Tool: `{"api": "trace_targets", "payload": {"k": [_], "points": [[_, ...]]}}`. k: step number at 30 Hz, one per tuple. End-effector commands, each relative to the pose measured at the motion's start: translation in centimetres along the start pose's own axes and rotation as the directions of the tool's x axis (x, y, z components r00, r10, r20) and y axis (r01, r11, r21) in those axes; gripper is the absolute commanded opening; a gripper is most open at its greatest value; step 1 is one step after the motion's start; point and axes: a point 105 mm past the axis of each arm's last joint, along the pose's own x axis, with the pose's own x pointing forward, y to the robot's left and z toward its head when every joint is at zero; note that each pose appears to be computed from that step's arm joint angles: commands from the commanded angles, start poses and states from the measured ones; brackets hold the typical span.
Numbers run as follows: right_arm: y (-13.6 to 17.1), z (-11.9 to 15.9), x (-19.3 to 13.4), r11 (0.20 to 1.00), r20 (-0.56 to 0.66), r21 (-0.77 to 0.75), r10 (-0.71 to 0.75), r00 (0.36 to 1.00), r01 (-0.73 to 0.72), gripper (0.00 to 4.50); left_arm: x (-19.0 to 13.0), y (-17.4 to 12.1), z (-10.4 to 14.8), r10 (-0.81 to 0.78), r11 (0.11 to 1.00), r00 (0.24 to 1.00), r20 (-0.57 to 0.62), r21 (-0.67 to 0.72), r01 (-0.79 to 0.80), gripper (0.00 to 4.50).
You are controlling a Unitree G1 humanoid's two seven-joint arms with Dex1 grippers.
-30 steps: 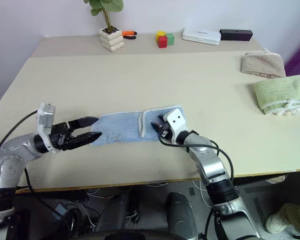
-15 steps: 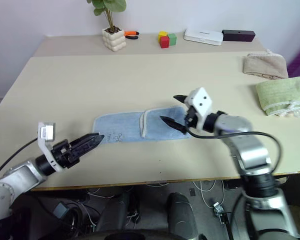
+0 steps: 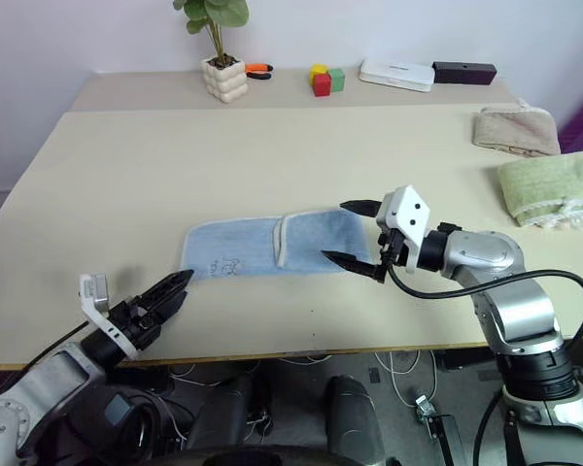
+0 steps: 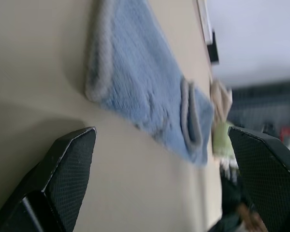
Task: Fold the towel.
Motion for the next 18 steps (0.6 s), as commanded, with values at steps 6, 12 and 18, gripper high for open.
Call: {"api": "trace_targets", "payload": {"k": [6, 12, 18], "points": [[-0.8, 1.3, 0.4, 0.998, 0.038, -0.046, -0.05, 0.998, 0.051, 4.5, 0.9, 2.7, -0.1, 0.12, 0.992, 0.992, -0.026, -0.042, -0.121, 4.25], [-0.8, 1.0, 0.4, 0.997, 0.029, -0.043, -0.071, 0.997, 0.072, 4.5, 2.3, 3.4, 1.8, 0.134, 0.981, 0.991, 0.025, -0.146, -0.129, 1.61], [-1.1, 0.6, 0.3, 0.994, 0.013, -0.043, -0.095, 0.995, 0.096, 4.5, 3.8, 2.7, 3.3, 0.125, 0.986, 0.991, 0.056, -0.117, -0.117, 0.02]]}}
